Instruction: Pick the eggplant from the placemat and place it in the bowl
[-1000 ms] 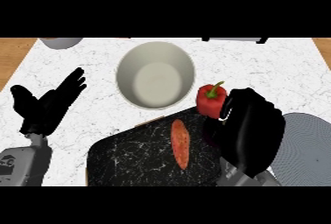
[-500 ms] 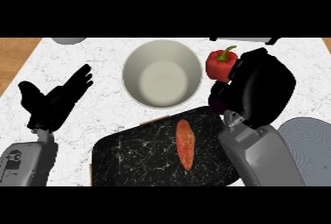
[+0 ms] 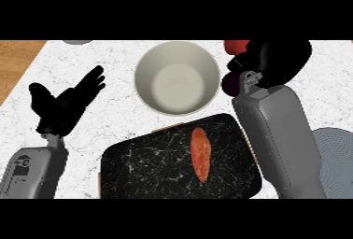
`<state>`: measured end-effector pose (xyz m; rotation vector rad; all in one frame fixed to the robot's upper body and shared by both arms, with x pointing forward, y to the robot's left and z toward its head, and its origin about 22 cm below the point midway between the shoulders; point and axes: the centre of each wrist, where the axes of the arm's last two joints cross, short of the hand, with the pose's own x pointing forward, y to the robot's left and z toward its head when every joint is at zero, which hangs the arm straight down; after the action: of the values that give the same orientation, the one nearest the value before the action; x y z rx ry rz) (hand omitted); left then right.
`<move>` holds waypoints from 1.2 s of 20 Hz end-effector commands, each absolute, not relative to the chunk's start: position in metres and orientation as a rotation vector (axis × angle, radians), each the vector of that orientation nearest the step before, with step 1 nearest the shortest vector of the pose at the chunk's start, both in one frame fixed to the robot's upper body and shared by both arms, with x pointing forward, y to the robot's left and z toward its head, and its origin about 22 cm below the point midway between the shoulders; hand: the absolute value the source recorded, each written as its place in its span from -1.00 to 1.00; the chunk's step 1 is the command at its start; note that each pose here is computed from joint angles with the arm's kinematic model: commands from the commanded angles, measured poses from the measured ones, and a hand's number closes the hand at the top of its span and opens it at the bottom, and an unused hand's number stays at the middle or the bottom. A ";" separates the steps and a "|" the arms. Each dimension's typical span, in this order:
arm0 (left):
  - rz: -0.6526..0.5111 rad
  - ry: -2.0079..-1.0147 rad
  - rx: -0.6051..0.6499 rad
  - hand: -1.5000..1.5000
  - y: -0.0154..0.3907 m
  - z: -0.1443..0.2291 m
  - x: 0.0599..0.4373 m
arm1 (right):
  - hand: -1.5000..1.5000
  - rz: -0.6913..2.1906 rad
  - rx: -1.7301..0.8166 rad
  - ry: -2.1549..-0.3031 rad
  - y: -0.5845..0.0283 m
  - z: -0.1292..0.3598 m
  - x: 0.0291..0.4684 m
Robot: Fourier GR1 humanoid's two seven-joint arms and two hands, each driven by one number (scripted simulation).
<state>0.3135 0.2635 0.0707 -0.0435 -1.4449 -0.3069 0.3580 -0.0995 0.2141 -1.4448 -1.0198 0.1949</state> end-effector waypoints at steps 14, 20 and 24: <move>-0.317 -1.466 -0.052 0.00 0.267 0.069 0.314 | -1.00 -0.335 -1.071 -0.983 -0.140 0.182 0.419; -0.299 -1.466 -0.046 0.00 0.257 0.076 0.322 | -1.00 -0.385 -1.147 -1.110 -0.127 0.159 0.434; -0.284 -1.440 -0.029 0.00 0.270 0.072 0.316 | -1.00 -0.434 -1.233 -1.150 -0.114 0.162 0.440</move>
<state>0.3181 0.2622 0.0732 -0.0405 -1.4578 -0.2971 0.4350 -0.1282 0.1604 -1.2350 -1.1614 -0.2213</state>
